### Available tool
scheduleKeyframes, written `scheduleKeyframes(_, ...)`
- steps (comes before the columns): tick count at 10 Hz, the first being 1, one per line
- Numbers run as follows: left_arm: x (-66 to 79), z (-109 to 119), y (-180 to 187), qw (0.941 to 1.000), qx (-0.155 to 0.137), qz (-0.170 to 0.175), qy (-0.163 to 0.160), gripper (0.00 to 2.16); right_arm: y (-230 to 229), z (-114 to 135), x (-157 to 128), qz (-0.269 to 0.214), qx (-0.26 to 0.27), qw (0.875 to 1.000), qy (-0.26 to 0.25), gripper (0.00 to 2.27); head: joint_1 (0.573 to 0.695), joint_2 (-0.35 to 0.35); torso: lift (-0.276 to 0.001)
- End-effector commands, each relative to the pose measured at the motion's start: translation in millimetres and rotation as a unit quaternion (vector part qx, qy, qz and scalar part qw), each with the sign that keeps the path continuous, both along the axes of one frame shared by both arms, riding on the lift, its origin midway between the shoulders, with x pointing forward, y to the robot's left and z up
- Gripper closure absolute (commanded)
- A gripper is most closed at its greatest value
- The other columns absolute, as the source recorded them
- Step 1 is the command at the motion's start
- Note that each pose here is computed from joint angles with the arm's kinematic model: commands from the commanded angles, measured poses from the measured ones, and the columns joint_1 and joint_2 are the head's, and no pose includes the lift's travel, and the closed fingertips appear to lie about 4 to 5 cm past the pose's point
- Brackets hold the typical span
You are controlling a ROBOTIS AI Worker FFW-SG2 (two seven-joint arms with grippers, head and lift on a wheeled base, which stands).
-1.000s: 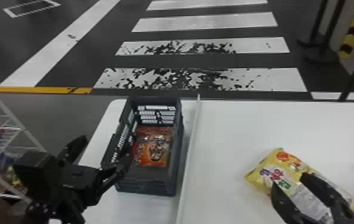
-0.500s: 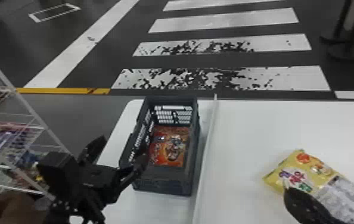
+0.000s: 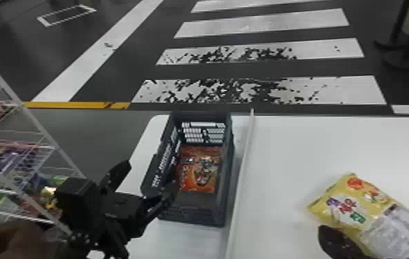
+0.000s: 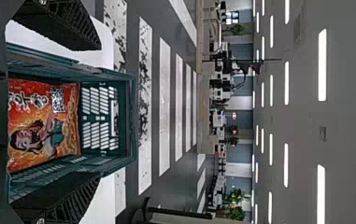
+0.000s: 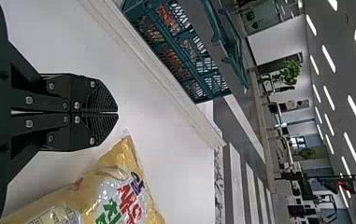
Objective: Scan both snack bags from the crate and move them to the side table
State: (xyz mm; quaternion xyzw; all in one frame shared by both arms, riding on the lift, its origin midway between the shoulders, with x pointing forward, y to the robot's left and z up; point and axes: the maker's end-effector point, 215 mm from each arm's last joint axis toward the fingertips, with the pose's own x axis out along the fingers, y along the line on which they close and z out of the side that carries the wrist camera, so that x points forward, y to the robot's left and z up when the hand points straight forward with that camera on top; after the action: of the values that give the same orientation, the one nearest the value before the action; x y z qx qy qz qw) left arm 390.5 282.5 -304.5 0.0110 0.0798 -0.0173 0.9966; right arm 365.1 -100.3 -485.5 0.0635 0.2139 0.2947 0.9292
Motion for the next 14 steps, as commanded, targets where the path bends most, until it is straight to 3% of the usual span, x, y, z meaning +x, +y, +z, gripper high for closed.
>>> scheduleKeyframes(1,-0.8,-0.2,-0.2,1.0,0.002,-0.001,0.001,0.03,3.4,-12.2,5.9,0.003,-0.002,1.0,0.011,2.25,0.695,0.27,-0.095)
scheduleKeyframes(7,-2.9,-5.1,-0.5,1.0,0.002,-0.002,0.005,0.03,-4.2,-45.9,51.7,-0.023,-0.024,0.999,0.028,2.25,0.695,0.26,-0.095)
scheduleKeyframes(14,-2.9,-7.7,-8.5,0.9998,-0.014,-0.01,-0.012,0.03,-27.8,-39.2,93.0,-0.07,-0.044,0.996,0.033,2.25,0.695,0.209,-0.095)
